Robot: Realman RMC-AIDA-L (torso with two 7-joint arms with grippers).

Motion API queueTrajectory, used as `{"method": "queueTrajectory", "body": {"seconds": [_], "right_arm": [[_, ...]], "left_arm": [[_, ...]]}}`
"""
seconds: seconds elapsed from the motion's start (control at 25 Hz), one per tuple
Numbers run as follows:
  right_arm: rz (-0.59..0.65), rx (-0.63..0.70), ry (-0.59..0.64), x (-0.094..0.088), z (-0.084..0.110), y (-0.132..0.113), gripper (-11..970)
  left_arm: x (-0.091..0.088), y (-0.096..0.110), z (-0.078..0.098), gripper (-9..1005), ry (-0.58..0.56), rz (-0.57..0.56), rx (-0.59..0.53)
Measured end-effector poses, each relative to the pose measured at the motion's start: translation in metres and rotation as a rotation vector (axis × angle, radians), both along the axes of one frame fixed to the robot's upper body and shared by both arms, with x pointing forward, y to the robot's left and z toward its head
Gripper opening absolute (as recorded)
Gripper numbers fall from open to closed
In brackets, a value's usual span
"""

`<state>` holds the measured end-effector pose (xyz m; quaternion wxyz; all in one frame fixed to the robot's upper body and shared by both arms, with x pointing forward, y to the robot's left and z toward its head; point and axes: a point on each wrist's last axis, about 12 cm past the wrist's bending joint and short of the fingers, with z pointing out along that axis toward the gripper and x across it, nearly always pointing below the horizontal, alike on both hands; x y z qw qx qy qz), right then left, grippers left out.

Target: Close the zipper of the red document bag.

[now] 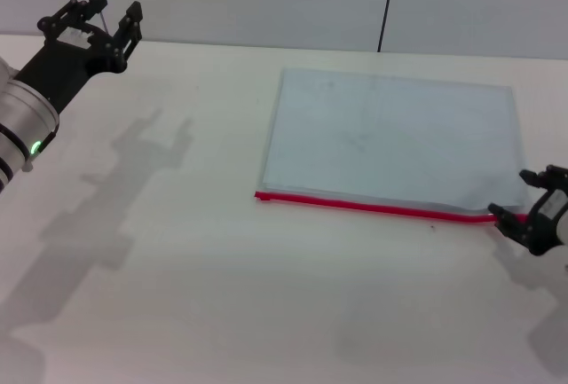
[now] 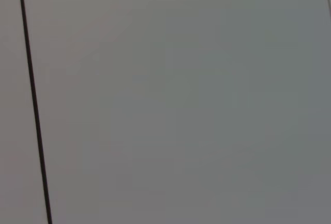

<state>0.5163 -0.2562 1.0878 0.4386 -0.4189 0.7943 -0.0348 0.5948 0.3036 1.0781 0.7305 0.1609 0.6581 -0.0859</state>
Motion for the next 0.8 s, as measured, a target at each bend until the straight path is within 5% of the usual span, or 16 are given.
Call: {"method": "queueTrajectory", "body": {"seconds": [0.8], "right_arm": [[0.019,-0.062,0.04,0.0014,-0.0078,-0.003,587]], "left_arm": [[0.0005,0.0012,-0.0004,509,0.006,0.007,0.0]]}}
